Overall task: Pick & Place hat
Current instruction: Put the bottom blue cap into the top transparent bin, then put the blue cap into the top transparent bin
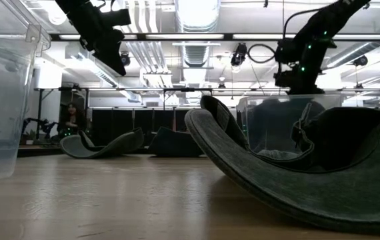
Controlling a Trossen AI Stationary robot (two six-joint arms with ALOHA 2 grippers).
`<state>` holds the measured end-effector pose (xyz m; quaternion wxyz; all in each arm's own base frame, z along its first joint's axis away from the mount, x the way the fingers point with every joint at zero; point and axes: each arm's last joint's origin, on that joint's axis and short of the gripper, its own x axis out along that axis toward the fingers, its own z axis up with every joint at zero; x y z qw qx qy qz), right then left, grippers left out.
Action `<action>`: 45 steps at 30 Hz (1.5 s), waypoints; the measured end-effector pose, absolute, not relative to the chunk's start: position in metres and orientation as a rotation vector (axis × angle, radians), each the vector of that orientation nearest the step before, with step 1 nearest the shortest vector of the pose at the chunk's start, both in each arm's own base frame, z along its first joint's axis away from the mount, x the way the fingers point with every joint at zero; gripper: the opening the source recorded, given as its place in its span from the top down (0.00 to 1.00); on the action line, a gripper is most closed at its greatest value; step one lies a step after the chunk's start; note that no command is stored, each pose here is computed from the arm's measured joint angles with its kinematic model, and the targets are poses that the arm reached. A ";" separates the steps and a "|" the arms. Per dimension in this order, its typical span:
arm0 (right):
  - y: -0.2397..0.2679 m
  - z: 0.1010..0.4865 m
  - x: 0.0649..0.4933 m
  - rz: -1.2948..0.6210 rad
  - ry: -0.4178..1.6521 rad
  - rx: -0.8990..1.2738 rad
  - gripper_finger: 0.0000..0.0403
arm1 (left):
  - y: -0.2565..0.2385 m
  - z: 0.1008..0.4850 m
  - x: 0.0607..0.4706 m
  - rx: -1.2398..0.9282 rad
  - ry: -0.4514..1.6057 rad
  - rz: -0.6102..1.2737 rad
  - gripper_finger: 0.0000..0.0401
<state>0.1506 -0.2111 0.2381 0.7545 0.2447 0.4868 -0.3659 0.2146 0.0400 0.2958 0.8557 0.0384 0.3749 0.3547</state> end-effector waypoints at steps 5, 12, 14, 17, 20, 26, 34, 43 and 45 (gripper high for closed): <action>-0.212 0.226 0.152 -0.791 1.098 0.566 0.98 | 0.040 0.296 0.215 0.081 0.788 0.746 0.83; -0.207 0.250 0.155 -0.759 1.005 0.561 0.98 | 0.040 0.296 0.215 0.081 0.788 0.745 0.83; -0.203 0.271 0.155 -0.762 0.936 0.520 0.98 | 0.040 0.296 0.215 0.080 0.788 0.745 0.83; -0.193 0.306 0.155 -0.762 0.829 0.457 0.98 | 0.040 0.296 0.215 0.081 0.788 0.745 0.83; -0.176 0.346 0.150 -0.756 0.719 0.404 0.98 | 0.040 0.296 0.215 0.081 0.788 0.745 0.83; -0.123 0.418 0.130 -0.594 0.502 0.300 0.98 | 0.040 0.296 0.215 0.081 0.788 0.745 0.83; -0.061 0.426 0.098 -0.362 0.390 0.345 0.98 | 0.040 0.296 0.215 0.077 0.791 0.735 0.83; -0.037 0.385 0.089 -0.239 0.383 0.426 0.98 | 0.040 0.296 0.215 0.076 0.790 0.735 0.83; -0.035 0.377 0.092 -0.185 0.350 0.411 0.98 | 0.040 0.296 0.215 0.076 0.790 0.735 0.83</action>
